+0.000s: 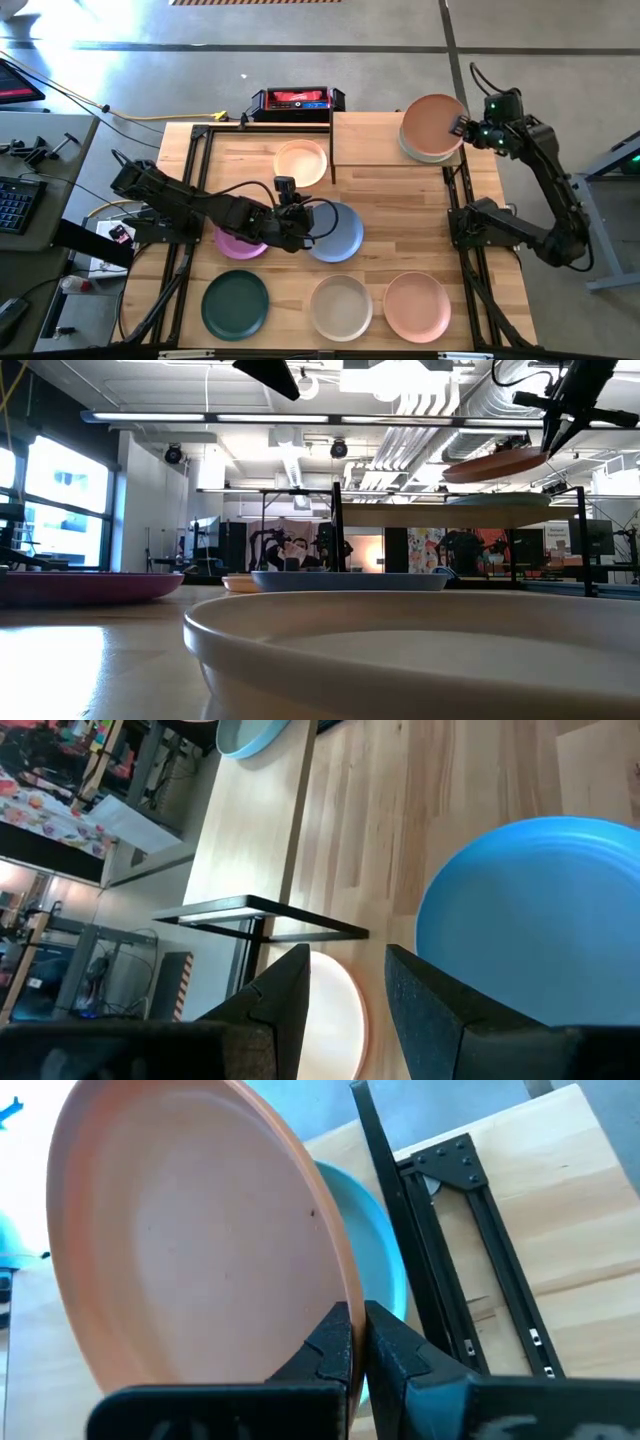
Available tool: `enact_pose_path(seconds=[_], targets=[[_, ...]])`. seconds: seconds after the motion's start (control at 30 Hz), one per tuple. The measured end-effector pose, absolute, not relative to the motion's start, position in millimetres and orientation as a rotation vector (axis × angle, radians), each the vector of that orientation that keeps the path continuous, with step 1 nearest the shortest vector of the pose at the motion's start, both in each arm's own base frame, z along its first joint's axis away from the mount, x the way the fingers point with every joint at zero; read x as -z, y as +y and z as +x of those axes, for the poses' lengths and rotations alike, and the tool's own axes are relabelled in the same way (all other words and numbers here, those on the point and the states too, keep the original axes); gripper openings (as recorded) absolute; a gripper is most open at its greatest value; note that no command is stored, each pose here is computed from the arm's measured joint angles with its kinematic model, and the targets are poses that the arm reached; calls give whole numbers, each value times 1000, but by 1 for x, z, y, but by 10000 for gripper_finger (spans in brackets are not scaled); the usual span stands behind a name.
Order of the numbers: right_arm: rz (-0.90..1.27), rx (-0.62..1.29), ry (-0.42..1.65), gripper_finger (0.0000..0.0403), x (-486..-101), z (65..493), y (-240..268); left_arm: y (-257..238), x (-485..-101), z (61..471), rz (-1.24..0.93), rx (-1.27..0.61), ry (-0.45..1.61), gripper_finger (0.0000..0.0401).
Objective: Place and stack plates onto a shelf
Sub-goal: Stack the orange plate on top of the light blue plate on the shelf
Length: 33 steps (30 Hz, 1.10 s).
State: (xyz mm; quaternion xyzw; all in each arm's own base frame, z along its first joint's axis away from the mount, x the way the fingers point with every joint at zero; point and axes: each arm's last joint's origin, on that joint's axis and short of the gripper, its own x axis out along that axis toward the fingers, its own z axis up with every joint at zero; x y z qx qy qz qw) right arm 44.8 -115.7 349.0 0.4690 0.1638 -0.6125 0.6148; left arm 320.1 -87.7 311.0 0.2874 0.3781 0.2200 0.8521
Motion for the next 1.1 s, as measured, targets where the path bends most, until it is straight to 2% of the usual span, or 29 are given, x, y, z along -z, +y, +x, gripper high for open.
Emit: enact_pose_path(seconds=[0.6,1.1], targets=[[1096,1492,493,0,-340,49,-121,-88,-311,320,604,-463,795,122],[1089,1517,498,0,-337,59,-128,-83,-311,322,592,-466,801,122]])
